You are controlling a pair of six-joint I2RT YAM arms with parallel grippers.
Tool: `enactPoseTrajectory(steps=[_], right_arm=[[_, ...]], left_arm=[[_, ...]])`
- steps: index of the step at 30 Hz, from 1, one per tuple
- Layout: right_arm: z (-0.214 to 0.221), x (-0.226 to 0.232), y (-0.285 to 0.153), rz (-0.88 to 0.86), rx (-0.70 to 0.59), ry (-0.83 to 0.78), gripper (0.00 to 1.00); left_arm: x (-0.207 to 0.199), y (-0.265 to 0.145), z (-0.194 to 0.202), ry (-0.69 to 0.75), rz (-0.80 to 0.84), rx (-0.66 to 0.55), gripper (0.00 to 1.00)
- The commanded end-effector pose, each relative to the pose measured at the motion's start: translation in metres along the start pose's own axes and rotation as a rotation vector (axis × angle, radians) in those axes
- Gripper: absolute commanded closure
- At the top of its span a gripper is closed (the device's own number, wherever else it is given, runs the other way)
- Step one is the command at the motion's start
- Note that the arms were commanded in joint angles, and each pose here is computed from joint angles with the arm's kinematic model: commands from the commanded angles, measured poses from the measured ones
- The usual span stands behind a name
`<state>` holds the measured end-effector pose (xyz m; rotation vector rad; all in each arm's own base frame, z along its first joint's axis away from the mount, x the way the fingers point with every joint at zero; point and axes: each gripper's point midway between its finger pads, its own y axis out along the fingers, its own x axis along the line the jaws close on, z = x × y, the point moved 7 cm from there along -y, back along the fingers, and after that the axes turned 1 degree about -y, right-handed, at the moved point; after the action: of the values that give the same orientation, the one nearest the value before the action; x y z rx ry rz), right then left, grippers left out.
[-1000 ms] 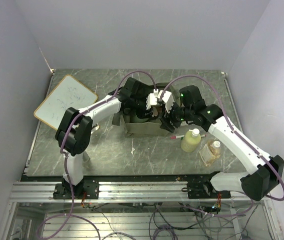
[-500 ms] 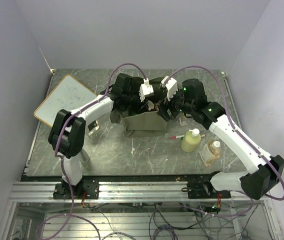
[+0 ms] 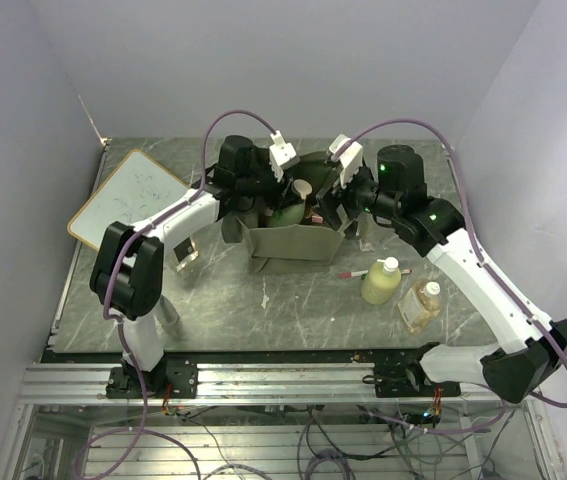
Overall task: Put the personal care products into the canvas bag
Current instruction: Adjust the care product in the canvas bag.
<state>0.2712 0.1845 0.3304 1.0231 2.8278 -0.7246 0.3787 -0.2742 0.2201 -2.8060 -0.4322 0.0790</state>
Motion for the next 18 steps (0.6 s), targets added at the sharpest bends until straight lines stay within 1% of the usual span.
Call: enactPoseTrajectory(steps=[1,3,5,10,14,18], right_arm=[[-0.026,-0.009,-0.015,0.061,-0.096,-0.011,0.2],[-0.026,-0.012,-0.008,0.089,-0.092,0.023,0.2],[-0.02,-0.015,0.005,0.098,-0.061,0.054,0.21],[-0.009,-0.018,0.04,0.067,0.008,0.116,0.22],[-0.003,-0.024,0.063,0.061,0.04,0.205,0.23],[0.012,-0.028,0.089,0.073,0.12,0.301,0.24]], left_arm=[[0.001,-0.024,-0.074,0.151,-0.027,-0.255,0.93],[0.0,-0.025,-0.075,0.149,-0.032,-0.269,0.93],[-0.001,-0.025,-0.074,0.146,-0.031,-0.282,0.93],[-0.002,-0.024,-0.069,0.161,-0.035,-0.294,0.93],[-0.004,-0.023,-0.058,0.167,-0.039,-0.309,0.93],[-0.007,-0.021,-0.042,0.186,-0.043,-0.325,0.93]])
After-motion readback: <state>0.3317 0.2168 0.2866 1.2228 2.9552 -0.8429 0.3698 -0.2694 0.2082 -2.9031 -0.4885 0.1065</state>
